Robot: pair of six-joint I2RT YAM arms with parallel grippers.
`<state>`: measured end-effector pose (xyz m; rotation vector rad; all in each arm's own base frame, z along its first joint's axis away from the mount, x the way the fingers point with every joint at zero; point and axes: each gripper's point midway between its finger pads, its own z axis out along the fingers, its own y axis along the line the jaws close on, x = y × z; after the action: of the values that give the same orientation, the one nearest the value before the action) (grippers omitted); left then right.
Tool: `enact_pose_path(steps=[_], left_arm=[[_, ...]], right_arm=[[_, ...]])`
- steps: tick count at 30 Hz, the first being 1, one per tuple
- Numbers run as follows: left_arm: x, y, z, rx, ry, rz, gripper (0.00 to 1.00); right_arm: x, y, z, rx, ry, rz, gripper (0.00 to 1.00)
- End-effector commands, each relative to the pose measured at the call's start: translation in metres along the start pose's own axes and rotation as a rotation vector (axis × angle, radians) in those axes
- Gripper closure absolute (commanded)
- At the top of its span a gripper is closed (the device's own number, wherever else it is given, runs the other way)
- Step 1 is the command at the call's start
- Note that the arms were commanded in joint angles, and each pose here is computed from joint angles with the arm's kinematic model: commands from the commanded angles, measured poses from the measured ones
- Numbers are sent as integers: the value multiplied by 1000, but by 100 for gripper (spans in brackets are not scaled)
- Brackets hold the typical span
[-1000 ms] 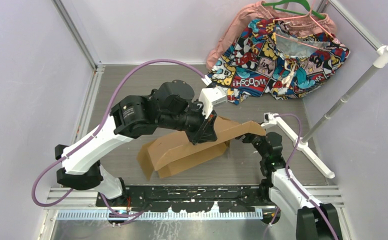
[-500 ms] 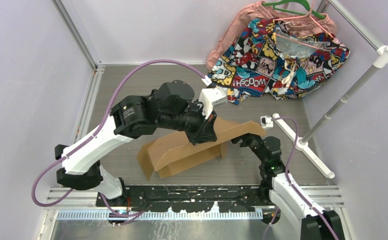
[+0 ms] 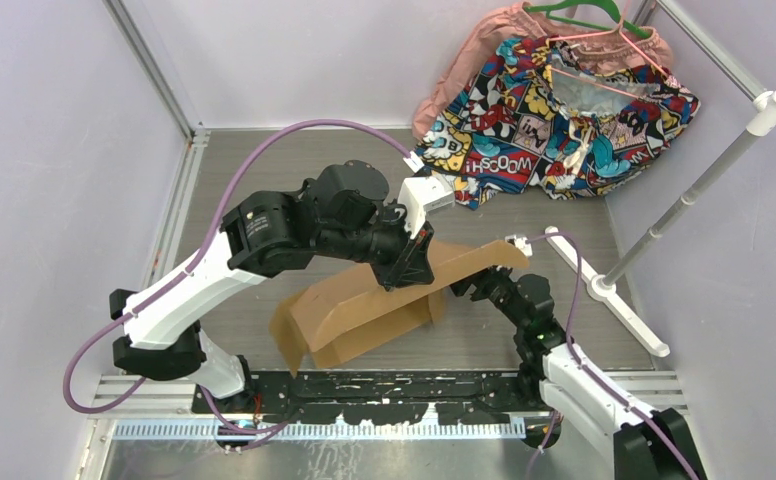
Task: Fold the paper box
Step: Fold the paper box at the center of the board.
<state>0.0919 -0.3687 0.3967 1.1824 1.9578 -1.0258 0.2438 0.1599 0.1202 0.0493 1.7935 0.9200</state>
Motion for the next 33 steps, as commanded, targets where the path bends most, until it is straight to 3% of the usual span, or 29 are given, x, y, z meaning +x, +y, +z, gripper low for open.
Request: enact_pose_path(steps=[1, 14, 33], left_arm=[[-17, -12, -15, 40, -83, 35, 92], [-14, -12, -16, 48, -86, 29, 92], [-12, -18, -18, 80, -82, 34, 92]], right_arm=[[-17, 16, -1, -50, -63, -47, 31], [-15, 29, -13, -103, -67, -32, 32], [5, 39, 11, -144, 22, -104, 27]])
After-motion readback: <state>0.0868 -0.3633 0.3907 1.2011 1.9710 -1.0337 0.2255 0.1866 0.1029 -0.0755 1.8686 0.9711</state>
